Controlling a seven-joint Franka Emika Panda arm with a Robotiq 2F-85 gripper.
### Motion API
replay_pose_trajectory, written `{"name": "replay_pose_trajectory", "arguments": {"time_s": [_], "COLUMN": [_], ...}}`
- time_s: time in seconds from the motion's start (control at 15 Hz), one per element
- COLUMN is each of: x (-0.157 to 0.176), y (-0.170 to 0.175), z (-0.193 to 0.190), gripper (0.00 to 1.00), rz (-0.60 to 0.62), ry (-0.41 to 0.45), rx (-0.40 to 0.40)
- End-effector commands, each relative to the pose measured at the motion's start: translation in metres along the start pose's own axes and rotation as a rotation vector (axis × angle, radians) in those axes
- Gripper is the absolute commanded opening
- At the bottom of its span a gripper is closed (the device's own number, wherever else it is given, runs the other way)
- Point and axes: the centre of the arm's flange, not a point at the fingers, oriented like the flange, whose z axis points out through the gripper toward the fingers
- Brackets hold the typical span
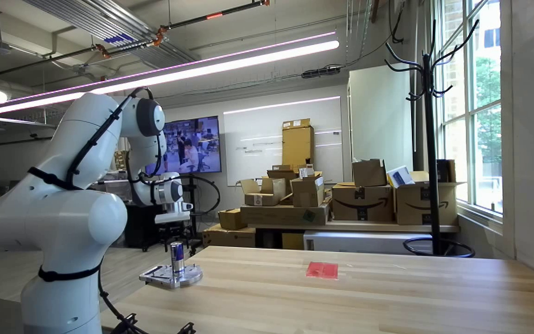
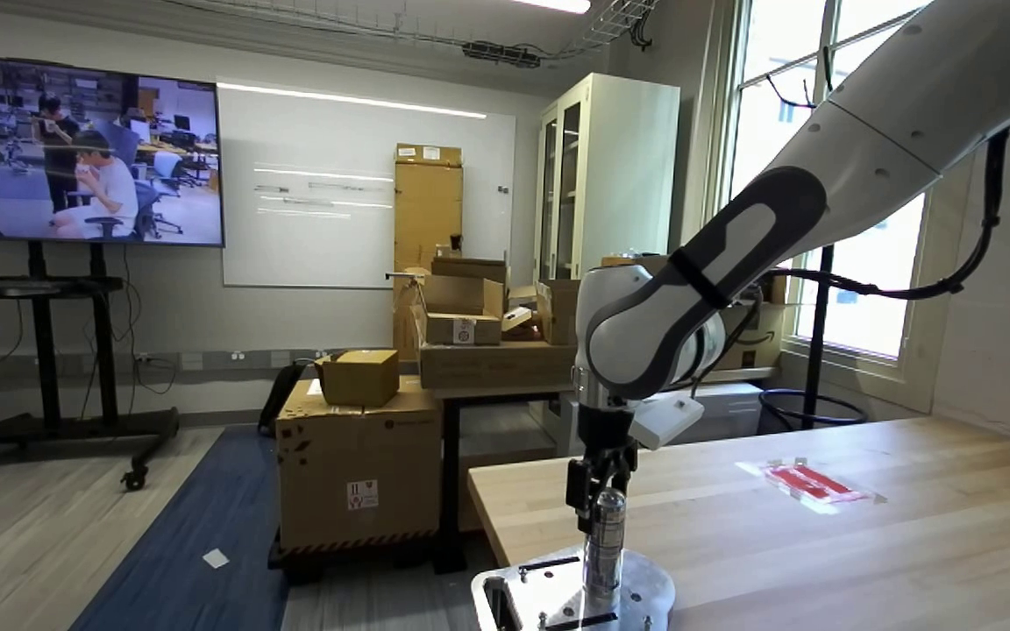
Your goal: Put the can on the metal object
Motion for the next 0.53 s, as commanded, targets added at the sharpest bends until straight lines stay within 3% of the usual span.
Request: {"name": "replay_pose_trajectory", "arguments": {"time_s": [0.0,0.47], "x": [0.0,-0.011], "y": [0.004,0.006], "z": [-0.019,-0.109], "gripper": [1.0,1.0], "rz": [-0.004,0.029], "ry": [0.015,0.083], "rx": [-0.016,-0.074]}}
